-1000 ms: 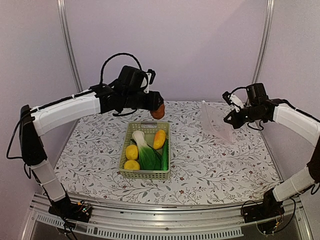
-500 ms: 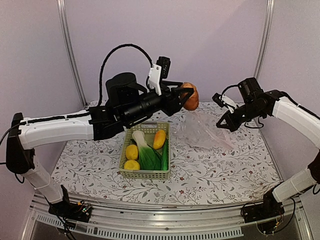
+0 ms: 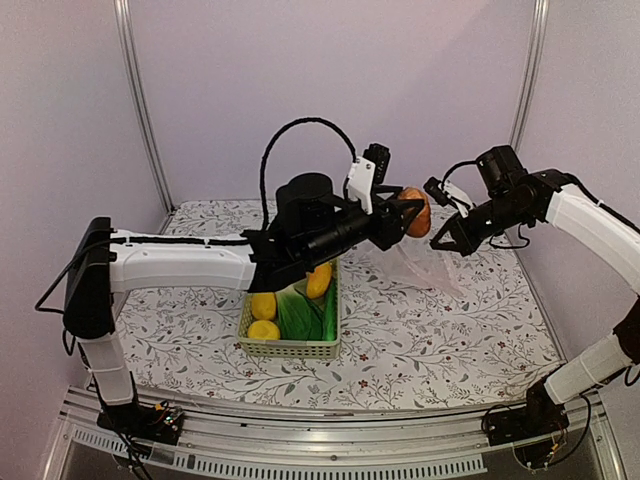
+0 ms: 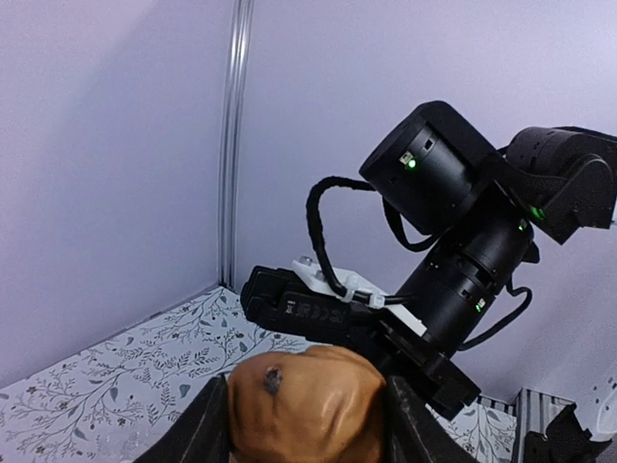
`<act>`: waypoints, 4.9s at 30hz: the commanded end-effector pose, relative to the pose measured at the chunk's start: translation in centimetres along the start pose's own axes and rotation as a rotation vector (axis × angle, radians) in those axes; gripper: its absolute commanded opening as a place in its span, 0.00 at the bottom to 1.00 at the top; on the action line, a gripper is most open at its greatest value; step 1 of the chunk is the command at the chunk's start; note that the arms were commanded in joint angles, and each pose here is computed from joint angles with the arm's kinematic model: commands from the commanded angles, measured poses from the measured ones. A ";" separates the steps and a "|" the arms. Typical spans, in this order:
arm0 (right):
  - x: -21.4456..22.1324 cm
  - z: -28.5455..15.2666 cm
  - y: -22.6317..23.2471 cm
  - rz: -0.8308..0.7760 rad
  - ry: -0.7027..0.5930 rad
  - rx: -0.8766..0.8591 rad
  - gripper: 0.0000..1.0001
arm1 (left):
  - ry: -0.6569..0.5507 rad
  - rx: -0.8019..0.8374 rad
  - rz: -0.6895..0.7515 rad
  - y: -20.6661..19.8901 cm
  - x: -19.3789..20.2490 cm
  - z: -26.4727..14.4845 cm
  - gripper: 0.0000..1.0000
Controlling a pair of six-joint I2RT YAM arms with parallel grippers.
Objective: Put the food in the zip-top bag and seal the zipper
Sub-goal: Place the fake vegetable in the zipper food storage bag, then pick up the fake fruit from the bin.
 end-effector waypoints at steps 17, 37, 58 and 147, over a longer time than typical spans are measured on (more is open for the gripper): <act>-1.6 -0.7 0.2 0.042 0.002 -0.030 0.00 | 0.004 -0.144 0.066 0.4 0.4 2.1 0.82; -3.7 -5.7 -10.8 0.055 0.011 0.495 0.00 | 0.075 -0.271 0.072 0.7 -0.1 -6.7 0.81; 1.0 -0.3 -9.4 0.100 0.079 0.326 0.00 | 0.348 -0.483 -0.061 5.9 6.4 -9.5 0.81; 2.3 -0.8 -7.1 0.112 0.068 0.272 0.00 | 0.886 -0.734 -0.377 21.6 20.4 -6.5 0.56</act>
Point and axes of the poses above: each gripper's point midway between its finger pads, its own z axis out along the fingers, its own y axis along the line the jaws close on, x = y × z, the point moved 6 cm from there along -z, back along the fingers, and after that the axes turned 5 degrees about -z, right-handed, at the moved point
